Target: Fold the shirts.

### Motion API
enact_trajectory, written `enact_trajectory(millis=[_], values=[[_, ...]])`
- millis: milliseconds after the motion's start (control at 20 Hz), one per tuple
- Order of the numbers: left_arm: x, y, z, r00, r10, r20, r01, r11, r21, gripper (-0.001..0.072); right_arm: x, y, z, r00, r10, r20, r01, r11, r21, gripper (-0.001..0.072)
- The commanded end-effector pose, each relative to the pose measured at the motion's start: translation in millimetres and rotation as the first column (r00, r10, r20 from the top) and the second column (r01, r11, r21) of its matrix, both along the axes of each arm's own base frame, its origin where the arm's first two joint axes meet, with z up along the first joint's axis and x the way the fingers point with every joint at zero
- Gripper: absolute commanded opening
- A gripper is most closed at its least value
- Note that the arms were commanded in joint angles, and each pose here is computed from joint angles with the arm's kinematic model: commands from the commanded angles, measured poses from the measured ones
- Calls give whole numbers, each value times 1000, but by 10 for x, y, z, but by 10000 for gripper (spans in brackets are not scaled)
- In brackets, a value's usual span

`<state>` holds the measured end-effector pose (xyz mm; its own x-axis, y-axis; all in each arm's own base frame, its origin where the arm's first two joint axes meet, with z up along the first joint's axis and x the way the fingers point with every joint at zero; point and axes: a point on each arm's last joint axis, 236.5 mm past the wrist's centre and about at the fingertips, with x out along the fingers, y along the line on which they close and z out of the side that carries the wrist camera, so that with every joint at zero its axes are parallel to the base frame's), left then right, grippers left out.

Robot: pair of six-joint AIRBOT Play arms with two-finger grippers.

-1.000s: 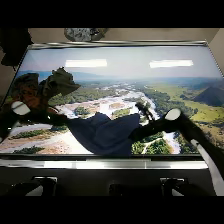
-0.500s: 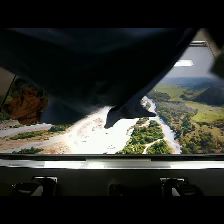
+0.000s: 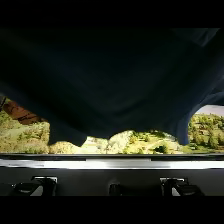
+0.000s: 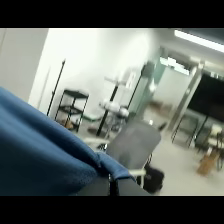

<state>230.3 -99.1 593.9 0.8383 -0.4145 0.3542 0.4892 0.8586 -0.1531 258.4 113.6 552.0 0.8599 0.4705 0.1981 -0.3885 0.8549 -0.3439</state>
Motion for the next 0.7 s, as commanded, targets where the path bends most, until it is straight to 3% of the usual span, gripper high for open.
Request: enact_trajectory(millis=[0,150,300,450,650], values=[[909,44,-662,968,52,-246,-40,998,56,22,875,-61,-614,965,-27,-261,46,997,67,38],[1943,-84,-1902,816,39,-576,41,991,126,22,2070,20,-1714,857,-8,-516,57,995,79,38],[2769,-47,-3288,591,60,-805,89,986,138,23,2949,41,-3085,698,-19,-715,83,995,55,39],[3194,65,-4461,384,64,-921,105,988,113,23,3229,194,-4244,507,43,-861,62,994,86,39],[3160,59,-5480,141,51,-989,166,983,75,23,3190,335,-5043,328,99,-939,34,993,116,39]])
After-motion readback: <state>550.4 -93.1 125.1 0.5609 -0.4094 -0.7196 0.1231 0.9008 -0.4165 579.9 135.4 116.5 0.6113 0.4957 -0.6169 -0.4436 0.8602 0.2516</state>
